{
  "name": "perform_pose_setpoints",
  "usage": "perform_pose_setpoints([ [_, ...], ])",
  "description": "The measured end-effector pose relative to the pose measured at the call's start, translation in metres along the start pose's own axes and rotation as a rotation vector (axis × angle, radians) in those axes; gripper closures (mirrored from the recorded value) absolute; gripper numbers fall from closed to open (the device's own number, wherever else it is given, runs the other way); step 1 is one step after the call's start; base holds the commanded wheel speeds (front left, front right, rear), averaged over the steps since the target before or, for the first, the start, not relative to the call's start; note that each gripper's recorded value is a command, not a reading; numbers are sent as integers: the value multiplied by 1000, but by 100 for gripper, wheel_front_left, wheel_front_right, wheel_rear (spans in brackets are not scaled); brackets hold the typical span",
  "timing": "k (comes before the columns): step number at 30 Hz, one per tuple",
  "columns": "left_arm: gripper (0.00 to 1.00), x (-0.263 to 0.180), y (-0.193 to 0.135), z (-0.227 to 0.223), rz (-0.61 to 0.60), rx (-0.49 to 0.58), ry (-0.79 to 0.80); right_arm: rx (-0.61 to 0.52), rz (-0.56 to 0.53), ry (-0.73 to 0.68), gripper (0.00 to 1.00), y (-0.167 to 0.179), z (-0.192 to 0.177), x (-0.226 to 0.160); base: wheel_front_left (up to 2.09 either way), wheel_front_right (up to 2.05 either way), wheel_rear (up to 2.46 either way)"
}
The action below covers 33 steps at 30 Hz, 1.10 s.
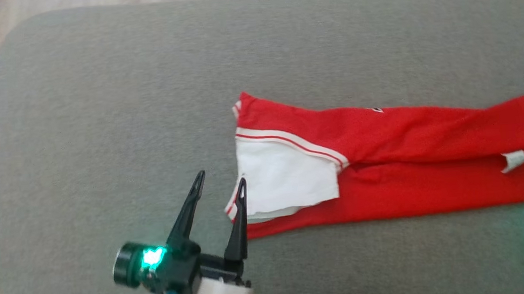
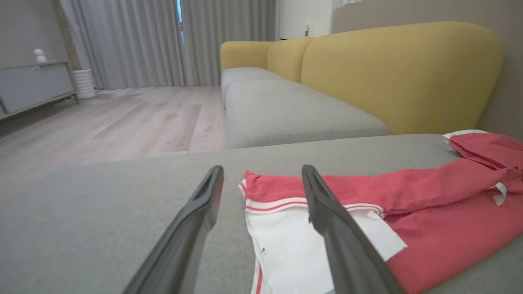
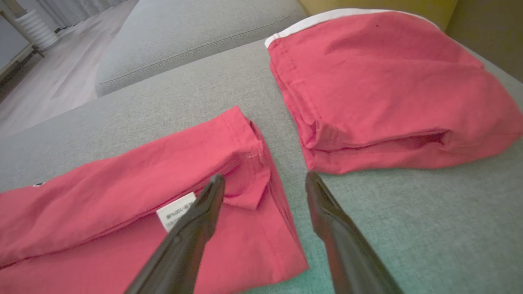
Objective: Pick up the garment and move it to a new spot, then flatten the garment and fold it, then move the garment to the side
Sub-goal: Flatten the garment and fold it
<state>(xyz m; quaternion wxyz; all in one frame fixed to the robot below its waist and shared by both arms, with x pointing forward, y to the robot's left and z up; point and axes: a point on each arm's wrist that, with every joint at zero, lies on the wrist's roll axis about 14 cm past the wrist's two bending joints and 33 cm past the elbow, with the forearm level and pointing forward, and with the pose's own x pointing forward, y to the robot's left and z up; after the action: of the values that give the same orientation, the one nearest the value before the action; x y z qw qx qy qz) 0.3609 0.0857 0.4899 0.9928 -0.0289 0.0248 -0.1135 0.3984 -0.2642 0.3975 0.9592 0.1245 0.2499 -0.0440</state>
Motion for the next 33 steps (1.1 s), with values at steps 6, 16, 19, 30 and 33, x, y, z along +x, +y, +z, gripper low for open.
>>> perform_pose_setpoints([
  [6, 0, -17, 17, 8, 115, 0, -51, -7, -46, 23, 0, -5, 7, 23, 0, 0, 0],
  [16, 0, -14, 33, 17, 157, 29, -100, 41, -64, 230, 100, 0, -34, 37, 0, 0, 0],
  [19, 0, -9, 31, 21, 143, 31, -117, 57, -46, 220, 100, 4, -31, 36, 0, 0, 0],
  [30, 0, -3, 23, 20, 100, 27, -123, 31, -112, 28, 100, -38, 26, 19, 0, 0, 0],
  [33, 0, -3, 22, 22, 93, 26, -132, 91, -54, -50, 100, -21, 48, 18, 0, 0, 0],
])
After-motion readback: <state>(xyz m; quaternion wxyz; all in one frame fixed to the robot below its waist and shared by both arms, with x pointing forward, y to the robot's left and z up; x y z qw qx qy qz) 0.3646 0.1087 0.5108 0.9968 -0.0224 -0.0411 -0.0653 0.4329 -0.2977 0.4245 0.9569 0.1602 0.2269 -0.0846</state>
